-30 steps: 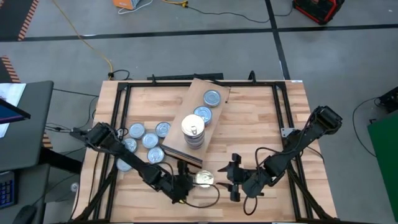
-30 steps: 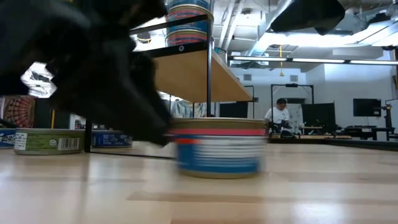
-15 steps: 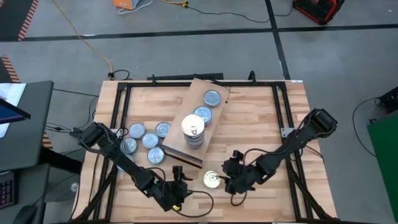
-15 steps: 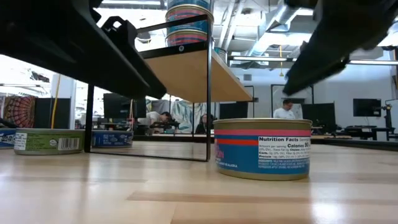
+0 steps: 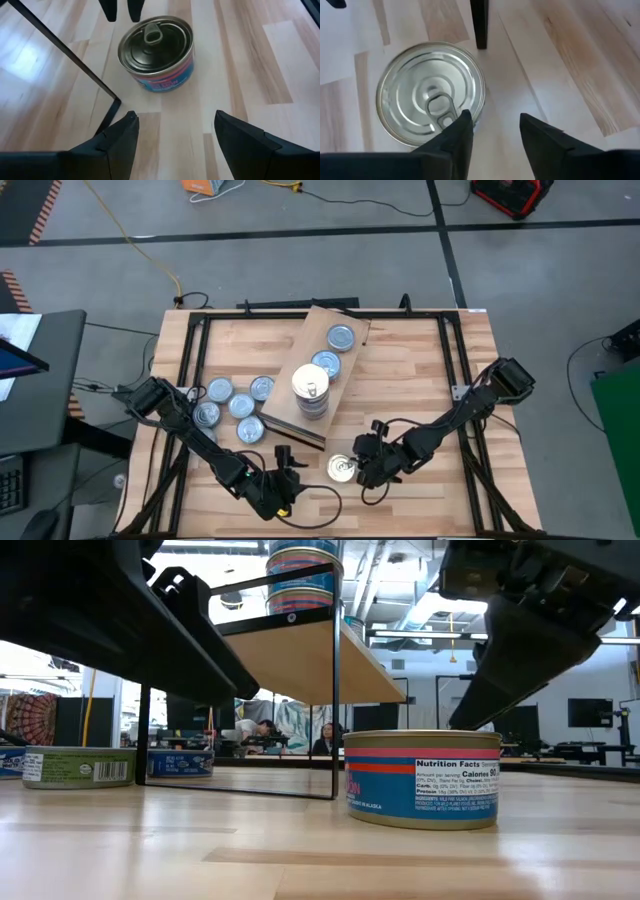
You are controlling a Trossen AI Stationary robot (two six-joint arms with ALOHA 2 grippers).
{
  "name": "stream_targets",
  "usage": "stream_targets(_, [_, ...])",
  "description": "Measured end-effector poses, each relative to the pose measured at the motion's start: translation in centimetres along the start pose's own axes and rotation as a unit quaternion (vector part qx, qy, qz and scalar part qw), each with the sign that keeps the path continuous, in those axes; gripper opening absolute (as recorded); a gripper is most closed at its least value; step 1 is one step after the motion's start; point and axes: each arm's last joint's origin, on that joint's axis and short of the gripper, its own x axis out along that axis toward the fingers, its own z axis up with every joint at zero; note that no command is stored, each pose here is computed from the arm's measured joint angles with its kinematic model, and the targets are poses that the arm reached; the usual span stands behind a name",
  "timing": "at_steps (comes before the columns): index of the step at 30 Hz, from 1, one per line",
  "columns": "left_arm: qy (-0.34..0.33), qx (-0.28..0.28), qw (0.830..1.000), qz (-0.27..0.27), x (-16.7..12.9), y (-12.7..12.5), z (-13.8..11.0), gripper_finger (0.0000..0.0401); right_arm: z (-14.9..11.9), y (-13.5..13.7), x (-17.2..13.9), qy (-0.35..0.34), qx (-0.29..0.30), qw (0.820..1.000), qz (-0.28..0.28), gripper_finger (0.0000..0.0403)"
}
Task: Stack canned seafood by type on shelf
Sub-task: Stack the blue pink tuna can on top of the blue pink tuna can on the shelf
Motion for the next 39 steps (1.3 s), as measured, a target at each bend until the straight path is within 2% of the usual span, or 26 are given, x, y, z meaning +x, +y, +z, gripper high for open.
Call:
stream_targets(7, [0.001,-0.003,1.0,0.001,0.0,0.0,0.0,0.0249,-0.3,0.5,-0.3,0.004,-0.005,1.0,0.017,0.0162])
stream_targets(14, [0.003,-0.002,1.0,0.004,0.0,0.0,-0.1,0.0249,-0.7,0.4,1.4,0.017,-0.01,1.0,0.004,0.0159])
stream_targets(21, [0.006,-0.003,1.0,0.01,0.0,0.1,-0.2,0.0249,-1.9,-1.9,2.3,0.094,0.031,0.992,-0.074,0.0159])
stream_targets(24, [0.005,-0.006,1.0,0.014,0.0,0.1,-0.2,0.0249,-1.6,-2.1,2.0,0.091,0.052,0.991,-0.087,0.0159])
stream_targets(29, [0.003,-0.013,1.0,0.013,0.0,0.1,-0.2,0.0249,-2.5,-3.0,1.2,0.119,0.075,0.98,-0.143,0.0159])
stream_targets(32, [-0.012,-0.028,1.0,0.007,0.0,0.0,0.2,0.0249,-2.5,-3.0,-0.3,0.11,0.091,0.978,-0.151,0.0159])
stream_targets(35, [-0.025,-0.029,0.999,0.001,0.0,-0.1,0.5,0.0249,-2.2,-2.3,-1.7,0.074,0.086,0.985,-0.131,0.0159])
stream_targets(39, [-0.024,-0.019,1.0,-0.004,0.0,-0.1,0.5,0.0249,-2.0,-1.0,-3.3,0.008,0.024,0.995,-0.096,0.0159])
